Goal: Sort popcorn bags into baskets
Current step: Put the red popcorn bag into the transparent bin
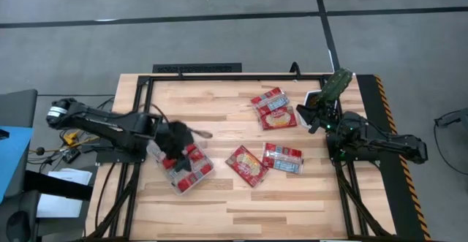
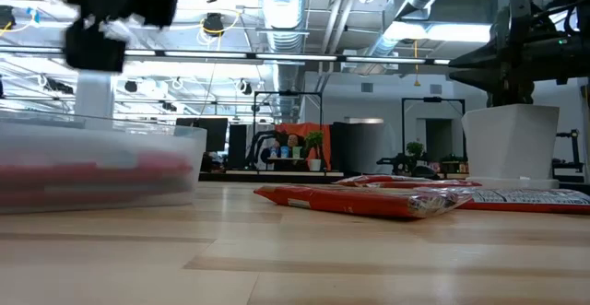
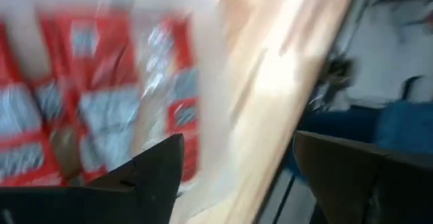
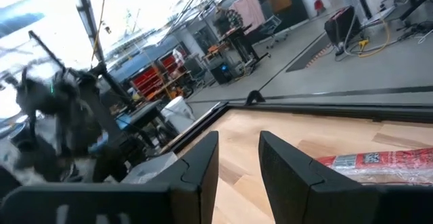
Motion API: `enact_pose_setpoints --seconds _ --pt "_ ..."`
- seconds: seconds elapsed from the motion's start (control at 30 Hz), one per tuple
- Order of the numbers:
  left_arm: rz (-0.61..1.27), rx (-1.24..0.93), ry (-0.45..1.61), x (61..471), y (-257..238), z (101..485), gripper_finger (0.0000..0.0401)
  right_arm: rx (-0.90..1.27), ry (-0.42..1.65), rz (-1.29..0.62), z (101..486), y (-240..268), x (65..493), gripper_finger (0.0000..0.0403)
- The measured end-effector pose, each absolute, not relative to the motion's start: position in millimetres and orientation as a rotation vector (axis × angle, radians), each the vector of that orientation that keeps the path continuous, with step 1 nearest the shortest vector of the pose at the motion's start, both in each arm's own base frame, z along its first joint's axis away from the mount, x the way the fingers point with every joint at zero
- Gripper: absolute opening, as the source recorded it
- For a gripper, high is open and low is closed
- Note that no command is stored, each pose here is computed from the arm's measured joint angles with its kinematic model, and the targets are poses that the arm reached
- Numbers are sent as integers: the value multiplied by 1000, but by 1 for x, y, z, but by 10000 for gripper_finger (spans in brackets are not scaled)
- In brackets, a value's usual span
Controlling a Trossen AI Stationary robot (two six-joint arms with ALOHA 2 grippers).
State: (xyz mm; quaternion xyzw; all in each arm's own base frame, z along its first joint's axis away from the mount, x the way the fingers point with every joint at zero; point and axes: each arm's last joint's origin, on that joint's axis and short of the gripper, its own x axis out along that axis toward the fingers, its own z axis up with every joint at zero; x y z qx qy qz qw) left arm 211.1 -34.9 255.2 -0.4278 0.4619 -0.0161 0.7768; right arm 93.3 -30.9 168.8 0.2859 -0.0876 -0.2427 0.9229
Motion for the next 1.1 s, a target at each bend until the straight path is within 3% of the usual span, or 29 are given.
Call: enact_pose_setpoints --seconds 0.23,0.4,0.73,1.1 --pt "55 -773 679 226 -10 320 266 608 -50 -378 164 -24 101 119" --pt "159 -698 553 227 8 344 259 606 40 -332 175 -19 110 112" --pt "188 -689 575 225 16 344 256 570 212 -342 196 -15 114 111" --pt "223 -677 557 224 22 344 256 540 309 -223 255 -1 135 111"
